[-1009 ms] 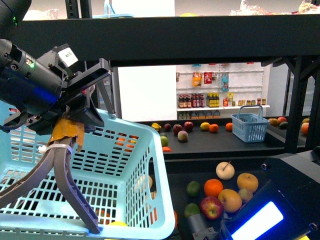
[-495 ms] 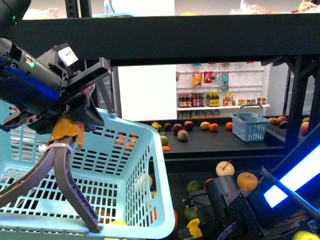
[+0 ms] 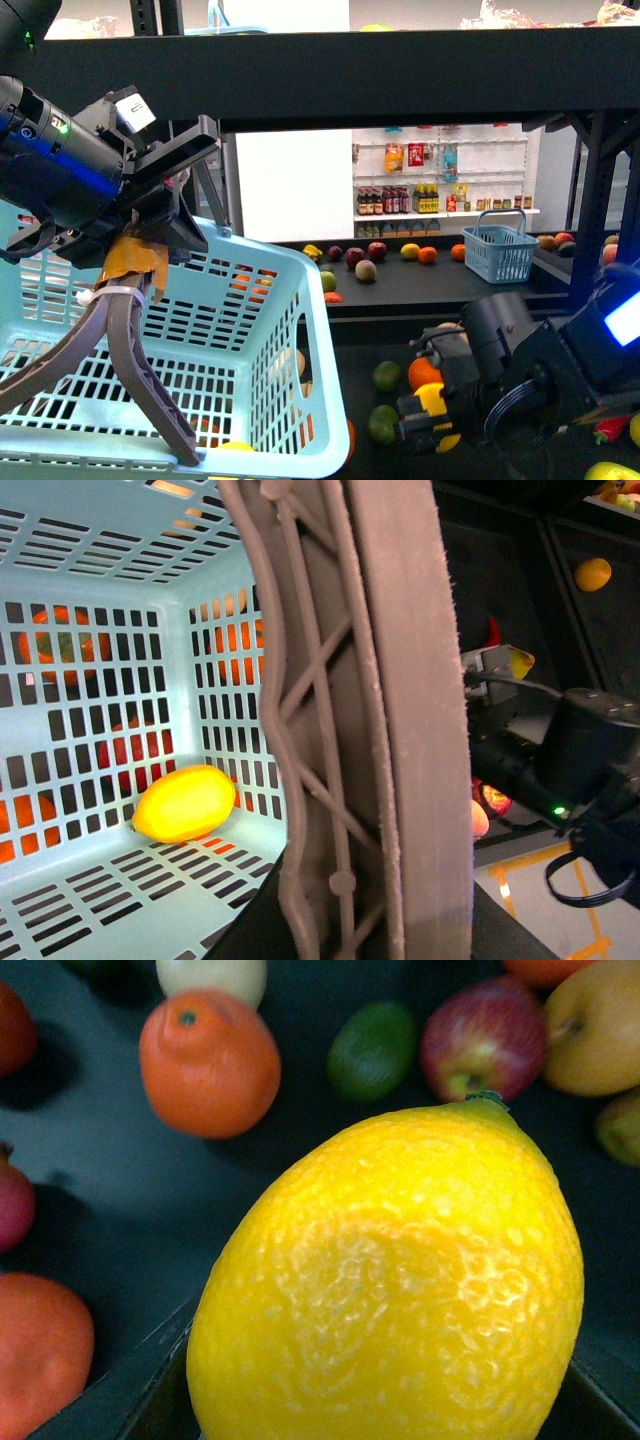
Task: Pick lemon from shelf
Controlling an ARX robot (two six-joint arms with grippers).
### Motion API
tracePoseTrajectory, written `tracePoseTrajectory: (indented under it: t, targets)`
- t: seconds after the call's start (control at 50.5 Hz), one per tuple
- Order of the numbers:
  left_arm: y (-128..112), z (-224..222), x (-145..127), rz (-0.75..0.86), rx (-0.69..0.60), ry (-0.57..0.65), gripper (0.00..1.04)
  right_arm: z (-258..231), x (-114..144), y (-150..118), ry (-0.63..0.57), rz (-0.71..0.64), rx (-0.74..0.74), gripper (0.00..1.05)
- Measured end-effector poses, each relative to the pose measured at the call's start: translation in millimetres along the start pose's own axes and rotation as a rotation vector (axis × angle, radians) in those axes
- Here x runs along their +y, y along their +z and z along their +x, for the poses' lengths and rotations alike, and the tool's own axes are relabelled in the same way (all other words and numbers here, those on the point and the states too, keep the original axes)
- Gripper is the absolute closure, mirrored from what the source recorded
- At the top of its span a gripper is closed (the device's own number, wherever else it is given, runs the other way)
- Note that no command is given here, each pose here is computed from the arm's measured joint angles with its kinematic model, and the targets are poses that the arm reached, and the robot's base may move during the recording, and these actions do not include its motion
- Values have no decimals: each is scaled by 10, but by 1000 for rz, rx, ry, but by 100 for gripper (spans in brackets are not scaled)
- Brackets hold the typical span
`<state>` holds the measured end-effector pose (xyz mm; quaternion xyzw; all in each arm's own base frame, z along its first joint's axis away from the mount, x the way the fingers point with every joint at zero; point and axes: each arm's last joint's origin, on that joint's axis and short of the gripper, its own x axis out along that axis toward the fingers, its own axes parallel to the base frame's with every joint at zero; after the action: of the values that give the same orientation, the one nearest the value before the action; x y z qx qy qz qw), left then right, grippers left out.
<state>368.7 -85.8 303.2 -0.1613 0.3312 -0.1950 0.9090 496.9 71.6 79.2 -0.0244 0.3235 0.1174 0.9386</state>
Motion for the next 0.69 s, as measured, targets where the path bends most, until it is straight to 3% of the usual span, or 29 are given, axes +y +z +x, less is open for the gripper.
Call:
tracePoseTrajectory:
  t: [0.178, 0.277, 0.435, 0.693]
  targets:
    - [0, 0, 0, 0, 0, 0, 88, -406, -229, 456, -18, 41, -112, 32]
    - [0, 0, 0, 0, 0, 0, 88, -781, -225, 809, 10, 44, -201, 32]
    - [0, 0, 0, 0, 0, 0, 88, -1284, 48, 1201, 103, 5, -298, 32]
    - [0, 0, 0, 0, 0, 0, 88, -1818, 595, 1444, 287, -44, -343, 32]
